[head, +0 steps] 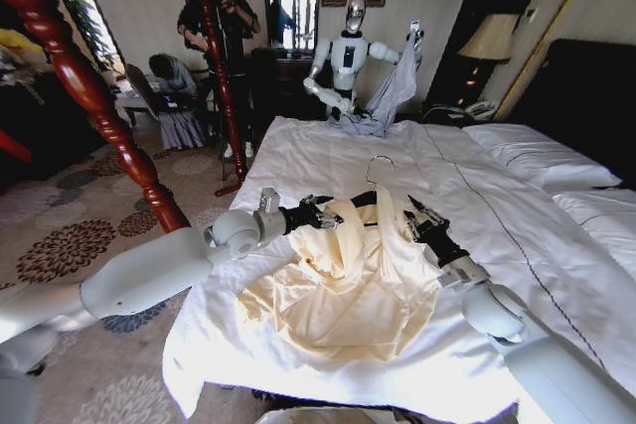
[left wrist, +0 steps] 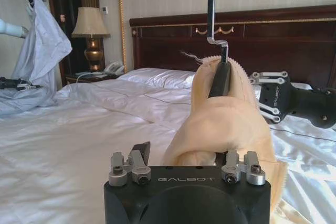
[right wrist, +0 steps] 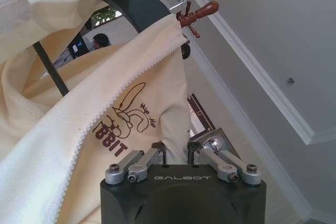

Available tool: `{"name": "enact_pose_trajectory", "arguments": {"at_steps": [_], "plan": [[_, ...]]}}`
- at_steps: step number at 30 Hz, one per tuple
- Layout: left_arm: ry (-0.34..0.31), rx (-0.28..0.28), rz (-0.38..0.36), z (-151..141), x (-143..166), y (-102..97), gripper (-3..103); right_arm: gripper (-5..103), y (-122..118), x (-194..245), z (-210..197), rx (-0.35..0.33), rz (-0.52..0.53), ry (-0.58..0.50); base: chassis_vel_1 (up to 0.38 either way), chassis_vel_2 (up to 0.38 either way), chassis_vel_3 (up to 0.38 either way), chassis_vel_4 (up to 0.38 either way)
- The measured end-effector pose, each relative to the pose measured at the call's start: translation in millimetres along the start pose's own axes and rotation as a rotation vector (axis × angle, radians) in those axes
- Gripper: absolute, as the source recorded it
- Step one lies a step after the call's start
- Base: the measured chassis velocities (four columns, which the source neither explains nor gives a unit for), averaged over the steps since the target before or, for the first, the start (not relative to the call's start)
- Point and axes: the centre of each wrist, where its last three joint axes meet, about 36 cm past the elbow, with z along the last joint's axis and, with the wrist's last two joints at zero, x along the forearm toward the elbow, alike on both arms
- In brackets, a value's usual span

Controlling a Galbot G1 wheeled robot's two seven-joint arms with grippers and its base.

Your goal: Pick up the clothes from the bed and hang them on the clothes hanger.

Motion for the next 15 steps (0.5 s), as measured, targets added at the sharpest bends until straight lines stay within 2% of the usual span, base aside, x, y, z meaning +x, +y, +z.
{"name": "enact_pose_trajectory", "arguments": {"at_steps": [1,5,7,10,11,13,15], "plan": [[0.0,0.0,0.0,0.0,0.0,0.0,68,19,0.0,0.0,0.0,0.0,0.0,0.0,0.0,0.0,0.0,0.0],[0.012,-0.01,0.024,1.4,-1.7,-2.7,45,20,-2.5,-0.8,-1.0,0.011,-0.015,-0.032,0.0,0.0,0.0,0.0],[0.013,-0.011,0.027,1.2,-1.9,-2.8,45,20,-2.6,-0.8,-1.0,0.013,-0.017,-0.035,0.0,0.0,0.0,0.0],[0.019,-0.012,0.034,1.9,-1.8,-4.7,30,20,-2.8,-0.7,-0.9,0.014,-0.028,-0.052,0.0,0.0,0.0,0.0],[0.019,-0.012,0.034,1.9,-1.8,-4.7,30,20,-2.8,-0.7,-0.9,0.014,-0.028,-0.052,0.0,0.0,0.0,0.0],[0.019,-0.011,0.037,2.5,-1.9,-6.0,23,20,-3.9,-1.4,-1.0,0.017,-0.03,-0.06,0.0,0.0,0.0,0.0],[0.011,-0.008,0.034,1.5,-2.9,-5.7,23,20,-5.6,-2.4,-1.0,0.021,-0.028,-0.065,0.0,0.0,0.0,0.0]]}}
